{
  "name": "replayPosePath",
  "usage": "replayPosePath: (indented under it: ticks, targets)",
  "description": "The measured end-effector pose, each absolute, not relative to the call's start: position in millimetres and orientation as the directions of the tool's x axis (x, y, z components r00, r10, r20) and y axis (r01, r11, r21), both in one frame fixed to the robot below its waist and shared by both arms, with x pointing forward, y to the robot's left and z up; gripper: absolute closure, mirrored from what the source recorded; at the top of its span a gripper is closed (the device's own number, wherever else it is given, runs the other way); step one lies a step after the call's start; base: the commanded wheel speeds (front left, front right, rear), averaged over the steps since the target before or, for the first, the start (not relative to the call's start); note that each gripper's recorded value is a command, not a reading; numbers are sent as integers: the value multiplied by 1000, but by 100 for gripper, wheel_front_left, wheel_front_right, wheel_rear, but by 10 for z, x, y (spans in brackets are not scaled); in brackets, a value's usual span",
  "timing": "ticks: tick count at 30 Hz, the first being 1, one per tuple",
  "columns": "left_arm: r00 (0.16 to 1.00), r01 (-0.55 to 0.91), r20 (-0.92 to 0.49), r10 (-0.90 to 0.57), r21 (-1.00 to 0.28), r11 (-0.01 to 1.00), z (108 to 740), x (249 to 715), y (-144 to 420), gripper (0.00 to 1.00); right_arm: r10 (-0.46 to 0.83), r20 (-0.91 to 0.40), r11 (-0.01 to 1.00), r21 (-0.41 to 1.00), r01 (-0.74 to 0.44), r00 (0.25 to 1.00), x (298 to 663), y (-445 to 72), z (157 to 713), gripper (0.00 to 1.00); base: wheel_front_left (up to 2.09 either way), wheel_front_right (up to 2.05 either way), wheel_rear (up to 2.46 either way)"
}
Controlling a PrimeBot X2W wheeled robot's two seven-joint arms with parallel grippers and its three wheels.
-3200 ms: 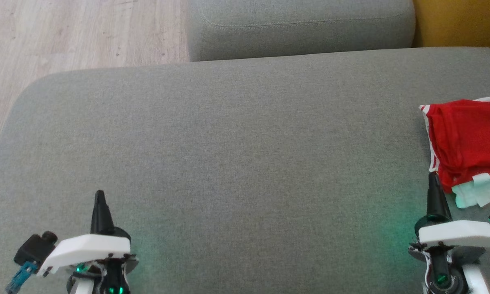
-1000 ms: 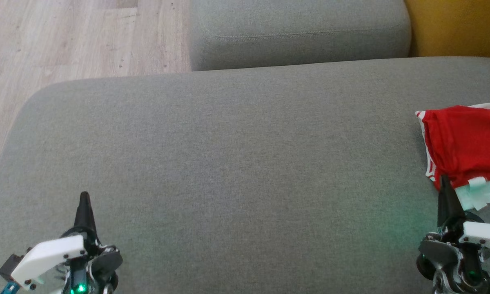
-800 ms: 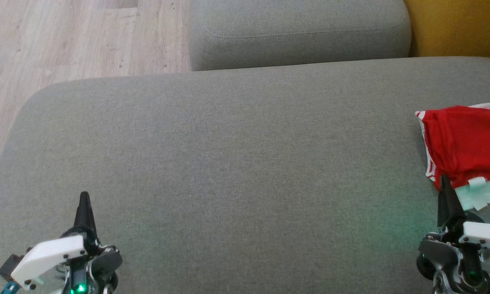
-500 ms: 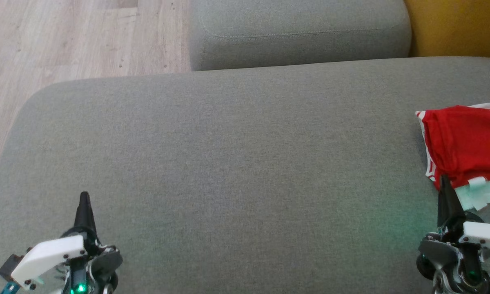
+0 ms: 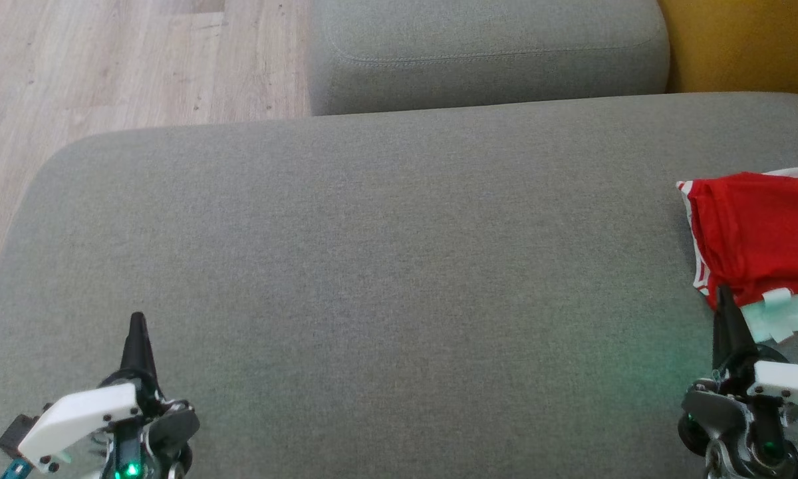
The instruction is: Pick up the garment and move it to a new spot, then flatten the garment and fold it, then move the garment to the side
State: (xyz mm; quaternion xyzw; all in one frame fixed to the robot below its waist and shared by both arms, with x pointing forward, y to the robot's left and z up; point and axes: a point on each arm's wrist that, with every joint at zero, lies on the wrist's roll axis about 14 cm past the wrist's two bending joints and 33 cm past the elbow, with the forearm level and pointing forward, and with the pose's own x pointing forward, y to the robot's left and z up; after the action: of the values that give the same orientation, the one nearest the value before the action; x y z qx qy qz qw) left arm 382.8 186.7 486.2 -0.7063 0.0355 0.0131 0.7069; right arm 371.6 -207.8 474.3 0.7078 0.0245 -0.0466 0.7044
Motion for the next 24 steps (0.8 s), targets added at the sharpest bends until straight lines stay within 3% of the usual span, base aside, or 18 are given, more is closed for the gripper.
replayPosePath:
  ticks: [24]
  targets:
    - [997,-69,-69,-32,-998,2,4861,3828,1868,100,-31,-100,-6,995,100,994,3716,-2078,4743,100,0,0,0]
